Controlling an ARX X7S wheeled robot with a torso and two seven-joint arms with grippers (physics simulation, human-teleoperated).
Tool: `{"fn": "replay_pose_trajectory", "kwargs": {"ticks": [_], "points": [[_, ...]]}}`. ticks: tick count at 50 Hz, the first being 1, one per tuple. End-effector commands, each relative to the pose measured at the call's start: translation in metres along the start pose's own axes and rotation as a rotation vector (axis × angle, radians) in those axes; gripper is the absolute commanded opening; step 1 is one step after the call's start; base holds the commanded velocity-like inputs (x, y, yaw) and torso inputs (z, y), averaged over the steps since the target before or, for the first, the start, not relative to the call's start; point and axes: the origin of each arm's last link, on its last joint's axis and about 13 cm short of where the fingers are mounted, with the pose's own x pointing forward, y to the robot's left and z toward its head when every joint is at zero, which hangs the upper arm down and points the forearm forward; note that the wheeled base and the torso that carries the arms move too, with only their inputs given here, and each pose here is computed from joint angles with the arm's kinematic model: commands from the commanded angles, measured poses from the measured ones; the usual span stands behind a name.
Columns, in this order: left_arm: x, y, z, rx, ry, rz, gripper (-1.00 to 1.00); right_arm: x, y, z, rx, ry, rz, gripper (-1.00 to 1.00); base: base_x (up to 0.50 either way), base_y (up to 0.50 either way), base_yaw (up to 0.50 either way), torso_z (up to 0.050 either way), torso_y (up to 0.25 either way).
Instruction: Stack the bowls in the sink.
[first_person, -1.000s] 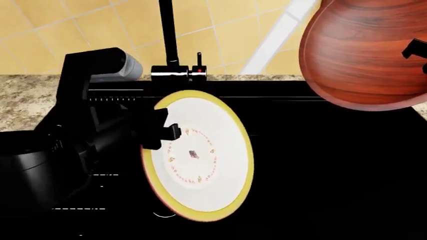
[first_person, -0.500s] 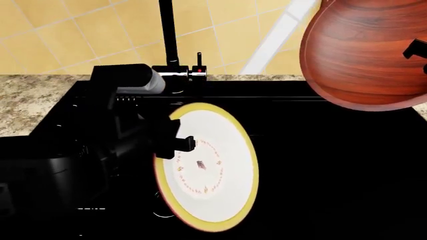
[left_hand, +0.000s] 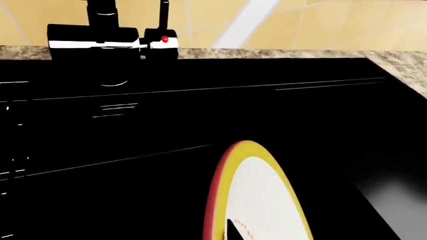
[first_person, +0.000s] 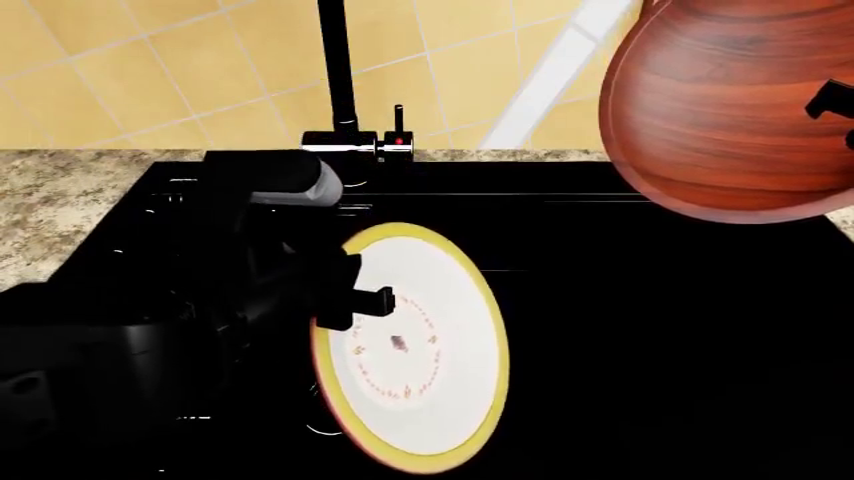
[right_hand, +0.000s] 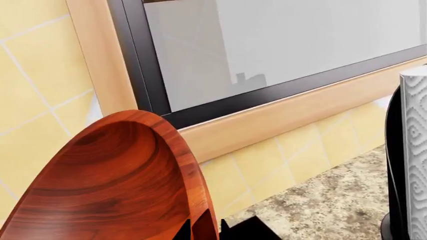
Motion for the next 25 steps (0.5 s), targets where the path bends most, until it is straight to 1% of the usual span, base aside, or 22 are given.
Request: {"fn": "replay_pose_trajectory", "kwargs": {"ticks": [1, 9, 25], "points": [[0.0023, 0.0008, 0.0000, 0.001, -0.004, 0.026, -1.00, 0.0000, -0.0007, 0.0056, 0.004, -0.035, -0.001, -1.00, 0.00, 0.00, 0.00, 0.000, 0.010], [0.0040, 0.0020, -0.0002, 0.007, 0.000, 0.050, -1.00, 0.0003, -0.0005, 0.0041, 0.002, -0.033, 0.001, -1.00, 0.00, 0.00, 0.00, 0.000, 0.000], [0.0114, 0.0013, -0.0029, 0.030, 0.023, 0.064, -1.00, -0.0007, -0.0011, 0.0048, 0.004, -0.035, 0.001, -1.00, 0.00, 0.00, 0.00, 0.001, 0.001]]}}
